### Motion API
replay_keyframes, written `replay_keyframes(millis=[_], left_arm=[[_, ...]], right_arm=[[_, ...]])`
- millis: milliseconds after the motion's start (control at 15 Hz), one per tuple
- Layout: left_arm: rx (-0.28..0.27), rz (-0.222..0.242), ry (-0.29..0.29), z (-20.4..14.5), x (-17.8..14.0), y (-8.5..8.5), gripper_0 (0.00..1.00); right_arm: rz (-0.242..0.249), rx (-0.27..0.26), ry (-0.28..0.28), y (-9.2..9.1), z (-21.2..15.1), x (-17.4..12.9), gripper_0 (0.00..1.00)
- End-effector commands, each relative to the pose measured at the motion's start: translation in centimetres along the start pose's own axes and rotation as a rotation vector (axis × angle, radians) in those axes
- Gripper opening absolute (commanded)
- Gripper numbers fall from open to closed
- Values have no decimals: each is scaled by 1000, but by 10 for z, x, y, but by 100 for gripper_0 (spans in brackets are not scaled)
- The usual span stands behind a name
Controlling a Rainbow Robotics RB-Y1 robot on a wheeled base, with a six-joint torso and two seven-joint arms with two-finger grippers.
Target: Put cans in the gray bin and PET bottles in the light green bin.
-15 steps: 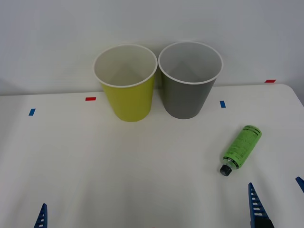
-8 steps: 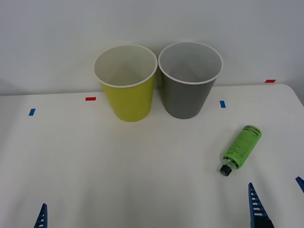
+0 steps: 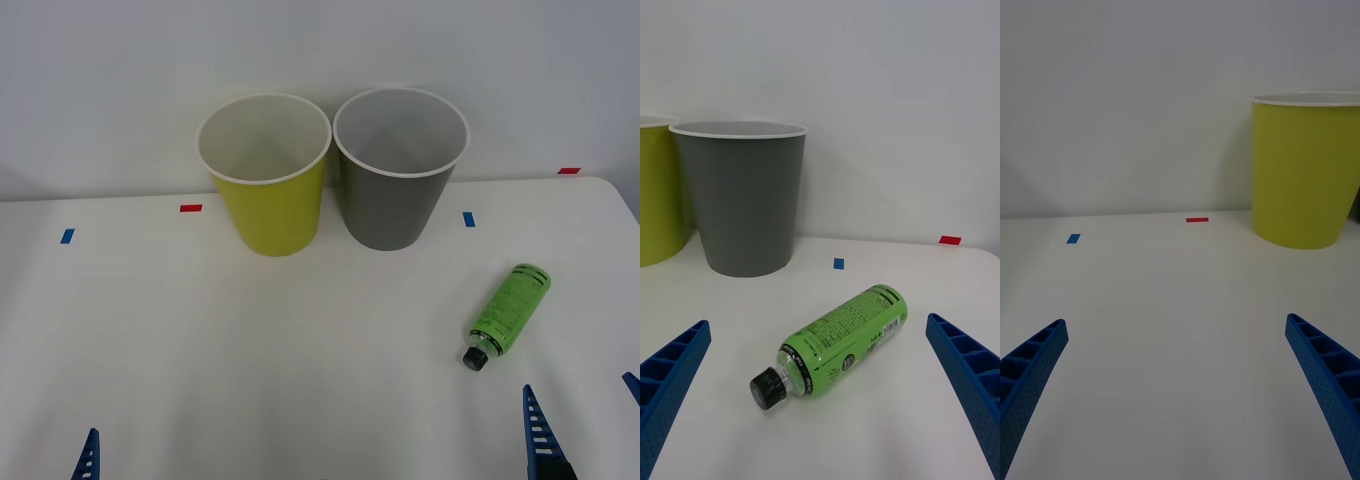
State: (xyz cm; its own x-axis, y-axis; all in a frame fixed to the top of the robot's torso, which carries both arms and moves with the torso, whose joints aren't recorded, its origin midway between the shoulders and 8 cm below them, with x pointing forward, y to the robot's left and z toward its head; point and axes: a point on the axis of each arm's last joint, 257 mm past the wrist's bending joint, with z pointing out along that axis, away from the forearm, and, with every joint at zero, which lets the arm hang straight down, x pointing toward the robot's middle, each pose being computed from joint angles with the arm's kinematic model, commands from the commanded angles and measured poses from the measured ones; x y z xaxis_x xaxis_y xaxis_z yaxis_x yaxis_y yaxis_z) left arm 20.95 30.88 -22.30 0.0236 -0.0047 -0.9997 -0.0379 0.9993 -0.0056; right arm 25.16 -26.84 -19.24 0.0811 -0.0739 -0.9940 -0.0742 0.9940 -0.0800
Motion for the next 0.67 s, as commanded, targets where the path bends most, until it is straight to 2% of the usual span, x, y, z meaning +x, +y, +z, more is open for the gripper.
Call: replay_keyframes(millis=[67,667], left_arm=[[0,0,0,0,0,0,100],[0,0,0,0,0,0,100]], right_arm=[[0,0,0,0,0,0,100],[0,0,0,0,0,0,100]])
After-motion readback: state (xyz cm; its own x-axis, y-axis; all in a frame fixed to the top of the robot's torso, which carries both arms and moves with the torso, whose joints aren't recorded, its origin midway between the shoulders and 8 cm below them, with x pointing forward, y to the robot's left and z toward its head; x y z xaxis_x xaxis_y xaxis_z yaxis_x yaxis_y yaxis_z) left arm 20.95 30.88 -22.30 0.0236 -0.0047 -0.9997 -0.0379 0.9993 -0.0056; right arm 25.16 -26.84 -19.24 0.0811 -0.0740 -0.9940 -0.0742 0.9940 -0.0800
